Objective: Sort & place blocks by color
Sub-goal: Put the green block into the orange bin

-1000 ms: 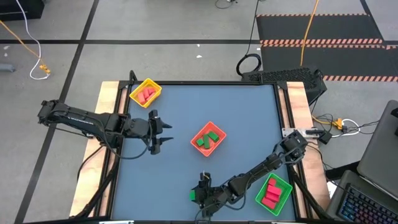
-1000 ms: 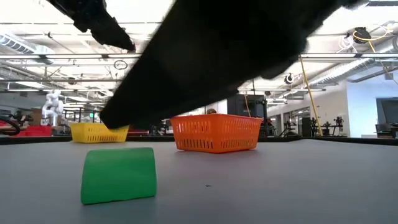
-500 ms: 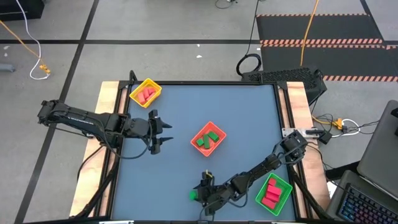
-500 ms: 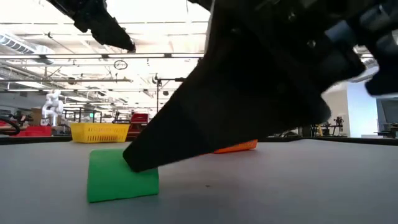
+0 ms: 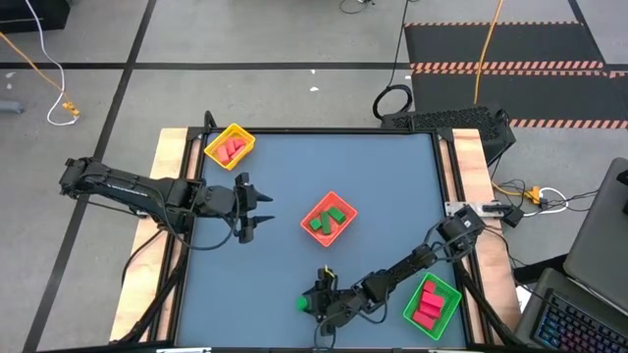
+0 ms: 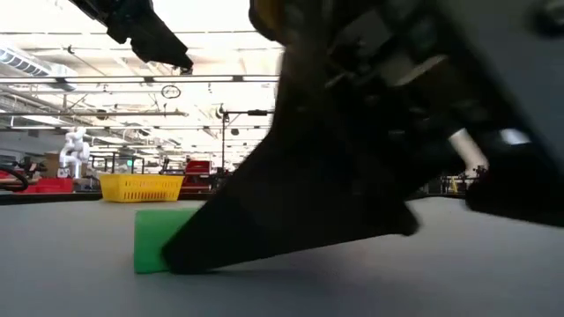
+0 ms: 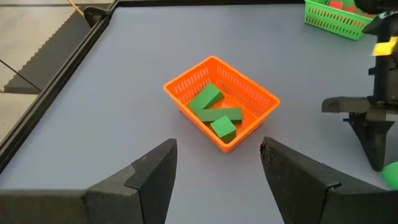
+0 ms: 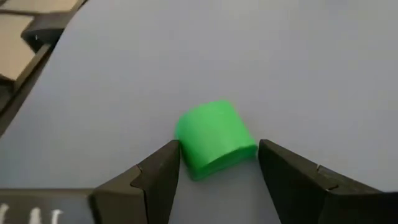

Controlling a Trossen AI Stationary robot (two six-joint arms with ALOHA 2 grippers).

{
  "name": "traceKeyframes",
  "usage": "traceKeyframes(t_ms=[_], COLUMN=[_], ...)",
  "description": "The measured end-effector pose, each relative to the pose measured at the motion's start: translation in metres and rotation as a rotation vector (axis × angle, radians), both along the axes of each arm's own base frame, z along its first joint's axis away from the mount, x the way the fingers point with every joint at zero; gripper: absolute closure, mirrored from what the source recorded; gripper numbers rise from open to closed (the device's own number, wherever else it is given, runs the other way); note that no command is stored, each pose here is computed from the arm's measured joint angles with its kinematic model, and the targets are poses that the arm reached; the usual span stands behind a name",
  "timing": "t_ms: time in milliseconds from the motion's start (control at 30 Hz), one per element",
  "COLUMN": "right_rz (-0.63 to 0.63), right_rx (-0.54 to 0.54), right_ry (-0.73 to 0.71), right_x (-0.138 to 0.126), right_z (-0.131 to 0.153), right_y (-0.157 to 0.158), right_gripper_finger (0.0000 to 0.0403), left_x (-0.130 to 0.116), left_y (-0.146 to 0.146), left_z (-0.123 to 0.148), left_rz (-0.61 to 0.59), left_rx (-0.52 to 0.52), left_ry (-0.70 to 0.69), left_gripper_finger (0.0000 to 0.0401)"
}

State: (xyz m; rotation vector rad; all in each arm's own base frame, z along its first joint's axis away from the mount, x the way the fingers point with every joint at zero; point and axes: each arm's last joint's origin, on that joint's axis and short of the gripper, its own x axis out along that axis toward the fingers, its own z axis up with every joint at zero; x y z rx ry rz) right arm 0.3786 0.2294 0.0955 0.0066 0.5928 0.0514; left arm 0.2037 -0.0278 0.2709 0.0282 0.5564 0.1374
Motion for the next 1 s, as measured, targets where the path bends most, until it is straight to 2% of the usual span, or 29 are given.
traceKeyframes(t_ms=[233,533,633,800,1000], right_rz=[0.012,-0.004,-0.025,-0.030,-0.021], right_rx=[-0.009,-0.012,0.003,0.022,0.012], right_ry=[-0.062,-0.054,-0.028,-0.002,-0.001], right_x=[0.007,0.010,0.010,0.010,0.010], right_z=[0.003,0.003,0.000,0.000,0.000], right_y=[-0.004,-0.010,-0.013,-0.015,-0.015], right_gripper_finger=[0.0188,0.0189,0.0203,0.0254,0.0257], left_x=[0.000,0.000,0.000,0.000,0.000], left_y=[0.000,0.000,0.000,0.000,0.000], left_z=[0.000,-0.001,-0.001,-0.001,-0.001], left_rz=[0.000,-0.001,-0.004,-0.004,-0.003], left_rx=[0.000,0.002,0.007,0.007,0.007], left_ry=[0.000,0.007,0.009,0.009,0.009], left_gripper_finger=[0.0167,0.0167,0.0167,0.0167,0.0167])
